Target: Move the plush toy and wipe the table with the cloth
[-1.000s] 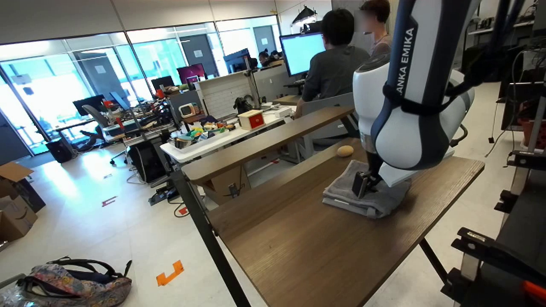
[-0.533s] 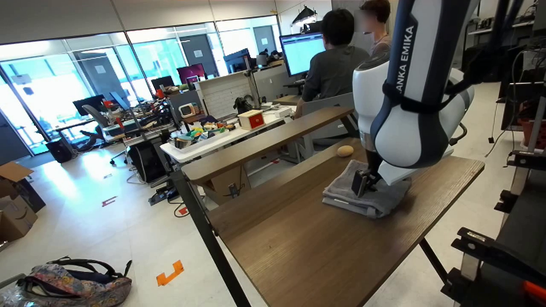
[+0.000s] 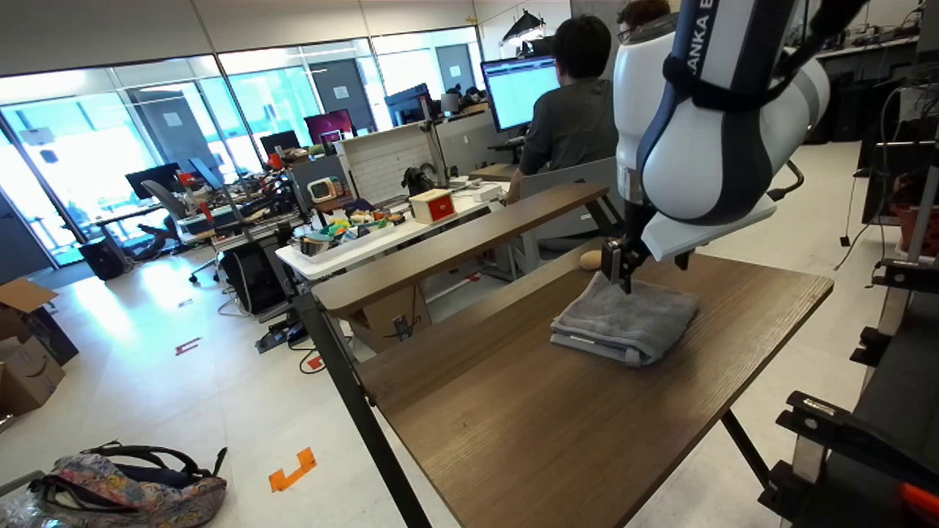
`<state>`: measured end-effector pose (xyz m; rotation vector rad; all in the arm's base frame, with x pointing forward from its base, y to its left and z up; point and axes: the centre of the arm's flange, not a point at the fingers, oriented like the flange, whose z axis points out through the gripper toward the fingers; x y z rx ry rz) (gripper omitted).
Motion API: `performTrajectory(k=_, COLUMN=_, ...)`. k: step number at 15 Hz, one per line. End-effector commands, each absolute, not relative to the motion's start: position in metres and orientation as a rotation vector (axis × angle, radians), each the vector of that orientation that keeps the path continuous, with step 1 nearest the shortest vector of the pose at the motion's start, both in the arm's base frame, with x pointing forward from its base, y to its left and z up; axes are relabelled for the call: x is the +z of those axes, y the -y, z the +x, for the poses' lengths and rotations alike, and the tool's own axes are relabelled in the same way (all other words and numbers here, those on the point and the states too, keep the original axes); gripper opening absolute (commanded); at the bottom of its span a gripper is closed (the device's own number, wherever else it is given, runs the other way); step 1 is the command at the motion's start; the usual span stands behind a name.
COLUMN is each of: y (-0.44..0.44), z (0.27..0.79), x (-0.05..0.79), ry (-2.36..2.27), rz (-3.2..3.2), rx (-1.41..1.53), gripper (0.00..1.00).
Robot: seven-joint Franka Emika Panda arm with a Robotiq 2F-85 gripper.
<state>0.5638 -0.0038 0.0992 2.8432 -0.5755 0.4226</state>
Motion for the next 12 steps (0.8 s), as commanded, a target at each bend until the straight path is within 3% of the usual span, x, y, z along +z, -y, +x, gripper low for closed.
performTrajectory(k=1, y=-0.001, z=0.568, x=0.114, ry=0.637, rz=2.880, rx=0.491, gripper=1.00)
performTrajectory(k=7, y=-0.020, z=0.593, x=0.052, ry=0.781, rz=2.877, rx=0.409, gripper=1.00)
performTrajectory(k=12, y=0.014, z=0.596, x=-0.015, ry=0.836, rz=2.710, rx=0.287, gripper=1.00)
